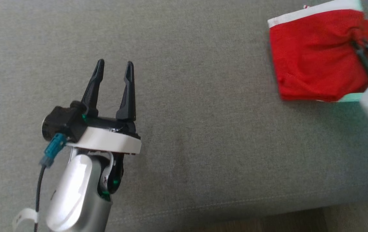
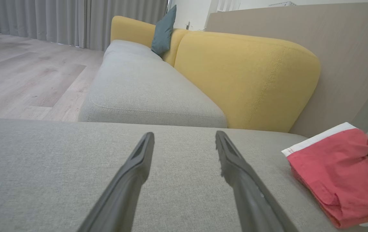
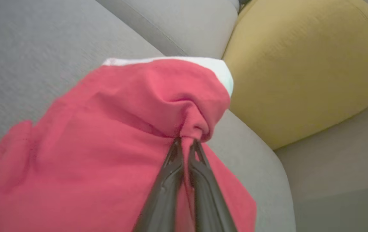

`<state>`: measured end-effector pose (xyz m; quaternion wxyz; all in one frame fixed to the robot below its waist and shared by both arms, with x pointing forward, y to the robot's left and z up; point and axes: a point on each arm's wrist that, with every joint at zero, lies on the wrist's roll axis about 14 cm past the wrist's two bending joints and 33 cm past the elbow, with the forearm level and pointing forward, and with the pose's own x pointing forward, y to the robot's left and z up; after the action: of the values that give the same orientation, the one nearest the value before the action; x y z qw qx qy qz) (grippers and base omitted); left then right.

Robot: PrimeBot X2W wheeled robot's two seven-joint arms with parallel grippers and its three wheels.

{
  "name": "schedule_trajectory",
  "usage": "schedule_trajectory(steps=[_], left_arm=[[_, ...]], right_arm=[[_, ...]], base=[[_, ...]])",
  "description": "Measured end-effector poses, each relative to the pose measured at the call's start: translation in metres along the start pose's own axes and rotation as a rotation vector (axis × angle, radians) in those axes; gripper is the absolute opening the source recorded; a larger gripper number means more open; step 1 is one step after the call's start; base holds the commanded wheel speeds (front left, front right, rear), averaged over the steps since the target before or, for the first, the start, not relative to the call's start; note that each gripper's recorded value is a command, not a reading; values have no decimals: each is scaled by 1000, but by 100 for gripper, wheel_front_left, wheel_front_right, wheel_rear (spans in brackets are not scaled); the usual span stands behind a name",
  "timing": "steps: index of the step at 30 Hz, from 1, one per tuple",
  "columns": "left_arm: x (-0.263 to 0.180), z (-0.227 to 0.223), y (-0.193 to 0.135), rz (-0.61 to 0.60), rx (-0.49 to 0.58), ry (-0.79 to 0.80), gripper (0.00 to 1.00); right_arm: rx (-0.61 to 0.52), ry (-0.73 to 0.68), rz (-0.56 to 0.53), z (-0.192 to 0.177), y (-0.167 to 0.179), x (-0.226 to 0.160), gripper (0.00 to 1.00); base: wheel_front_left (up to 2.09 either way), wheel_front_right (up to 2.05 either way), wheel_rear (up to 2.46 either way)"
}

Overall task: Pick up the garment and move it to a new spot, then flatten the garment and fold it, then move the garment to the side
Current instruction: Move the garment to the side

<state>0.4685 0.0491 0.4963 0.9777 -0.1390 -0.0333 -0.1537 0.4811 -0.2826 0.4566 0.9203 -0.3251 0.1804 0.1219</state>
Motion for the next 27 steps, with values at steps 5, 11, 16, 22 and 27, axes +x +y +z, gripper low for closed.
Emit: schedule_trajectory(steps=[5, 11, 16, 22, 27], left_arm=[[8, -12, 0, -13, -6, 18, 100], [9, -21, 4, -14, -8, 38, 100], [10, -23, 8, -3, -3, 40, 100], [9, -23, 9, -7, -3, 41, 100], [9, -23, 9, -5, 0, 40, 100]], right_arm=[[-11, 105, -60, -27, -29, -3, 0], [-2, 212, -136, -53, -56, -9, 0], [2, 263, -181, -61, -69, -13, 0], [36, 291, -203, -65, -69, -14, 0], [72, 313, -207, -72, -63, -18, 29]], base=[[0, 0, 0], [0, 0, 0], [0, 0, 0], [0, 0, 0], [0, 0, 0]])
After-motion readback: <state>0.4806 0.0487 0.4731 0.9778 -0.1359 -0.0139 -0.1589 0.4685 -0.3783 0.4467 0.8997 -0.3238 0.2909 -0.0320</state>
